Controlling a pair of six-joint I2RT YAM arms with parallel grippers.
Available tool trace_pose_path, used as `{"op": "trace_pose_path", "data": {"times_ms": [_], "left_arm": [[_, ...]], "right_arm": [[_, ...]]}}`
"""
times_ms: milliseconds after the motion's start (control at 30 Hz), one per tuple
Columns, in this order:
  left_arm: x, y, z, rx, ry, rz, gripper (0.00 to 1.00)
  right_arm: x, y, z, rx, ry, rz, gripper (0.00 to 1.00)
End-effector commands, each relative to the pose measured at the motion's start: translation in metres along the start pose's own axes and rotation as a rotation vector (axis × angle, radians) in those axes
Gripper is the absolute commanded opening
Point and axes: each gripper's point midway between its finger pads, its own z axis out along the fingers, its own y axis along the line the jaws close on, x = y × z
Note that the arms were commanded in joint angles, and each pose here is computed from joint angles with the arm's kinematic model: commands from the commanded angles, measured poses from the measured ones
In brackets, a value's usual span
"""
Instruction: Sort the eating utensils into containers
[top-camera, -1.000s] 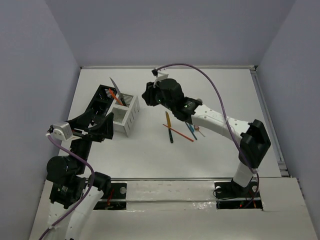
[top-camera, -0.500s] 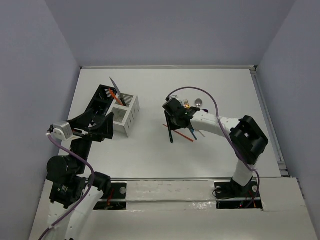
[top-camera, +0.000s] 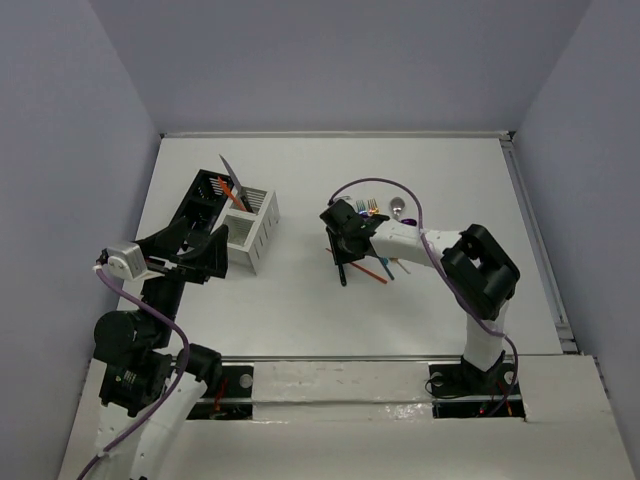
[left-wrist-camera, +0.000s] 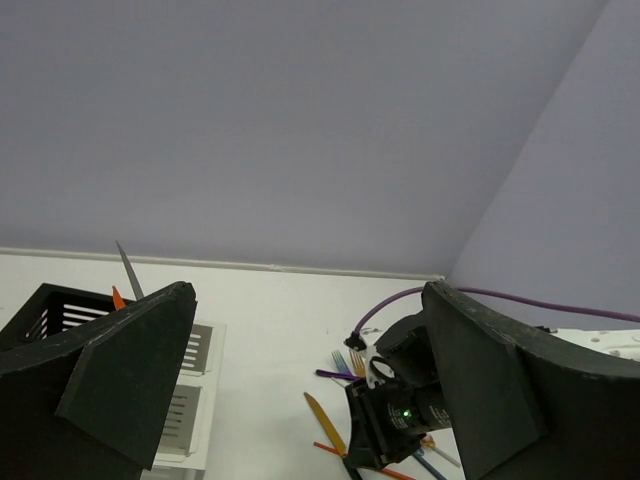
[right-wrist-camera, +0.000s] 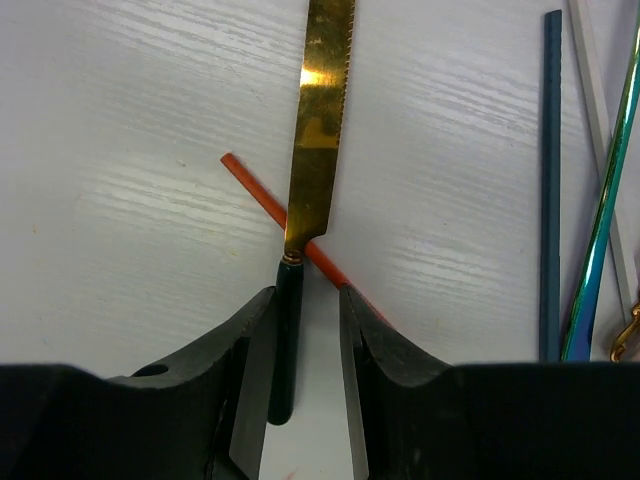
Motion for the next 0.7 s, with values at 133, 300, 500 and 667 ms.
{"op": "trace_pose_path", "data": {"times_ms": [133,300,500,667], "left_arm": [[-0.004,-0.007,0.003,0.033,-0.019,-0.006,0.99],[-0.005,-0.007,0.002,0.033,-0.020,-0.009,0.99],[-0.005,-0.007,0.002,0.034,-0.023,-0.010,0.99],[-0.005,-0.007,0.002,0.034,-0.022,-0.011,0.99]], "right_arm": [[-0.003,0.015,0.006,-0.043,0.003,0.026,0.36],[-0.002,0.016,0.006,-0.047,0.003,0.031,0.27],[-0.002,0.015,0.009,-0.037,0.008,0.029,0.14],[-0.030,0.018,-0.013,-0.058,-0.088,0.057,0.06]]}}
